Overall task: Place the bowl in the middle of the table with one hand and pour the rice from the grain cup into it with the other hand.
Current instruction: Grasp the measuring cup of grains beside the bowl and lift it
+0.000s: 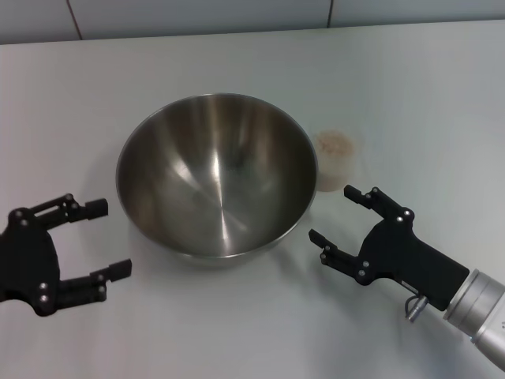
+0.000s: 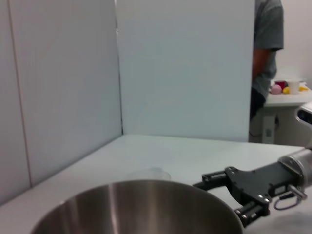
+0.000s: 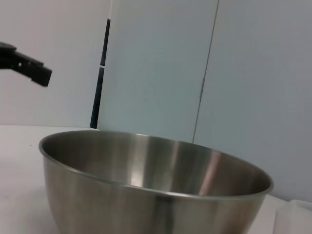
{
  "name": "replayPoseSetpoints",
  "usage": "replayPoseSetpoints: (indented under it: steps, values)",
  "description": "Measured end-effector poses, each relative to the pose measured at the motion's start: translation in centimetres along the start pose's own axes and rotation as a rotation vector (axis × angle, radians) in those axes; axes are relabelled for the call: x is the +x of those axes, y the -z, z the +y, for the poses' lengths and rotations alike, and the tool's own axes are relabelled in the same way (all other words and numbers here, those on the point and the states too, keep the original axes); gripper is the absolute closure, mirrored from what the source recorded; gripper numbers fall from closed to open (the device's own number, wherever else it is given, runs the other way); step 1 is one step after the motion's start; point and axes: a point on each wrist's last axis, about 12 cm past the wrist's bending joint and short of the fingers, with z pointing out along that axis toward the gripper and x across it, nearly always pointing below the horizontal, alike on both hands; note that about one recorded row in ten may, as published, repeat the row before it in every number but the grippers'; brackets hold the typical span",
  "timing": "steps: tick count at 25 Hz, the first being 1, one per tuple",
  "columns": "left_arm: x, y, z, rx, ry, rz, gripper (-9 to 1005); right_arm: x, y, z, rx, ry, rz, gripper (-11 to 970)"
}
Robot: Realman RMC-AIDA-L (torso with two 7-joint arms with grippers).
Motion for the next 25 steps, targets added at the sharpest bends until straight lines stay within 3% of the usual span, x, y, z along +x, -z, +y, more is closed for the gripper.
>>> replayPoseSetpoints:
  steps: [7, 17, 25]
  values:
    - [0.0, -0.1, -0.2, 0.015, -0.002, 0.003, 191, -0.1, 0.5, 0.2, 0.013, -0.01, -0.017, 150]
    - [0.1, -0.6, -0.6, 0.043, 0.001, -0.002, 191, 0.4, 2.2, -1.2, 0.21, -0.064, -0.007, 149]
    - [0.7, -1.6, -0.7, 0.074, 0.043, -0.006, 191, 0.8, 1.1, -2.3, 0.29, -0.107, 0.048, 151]
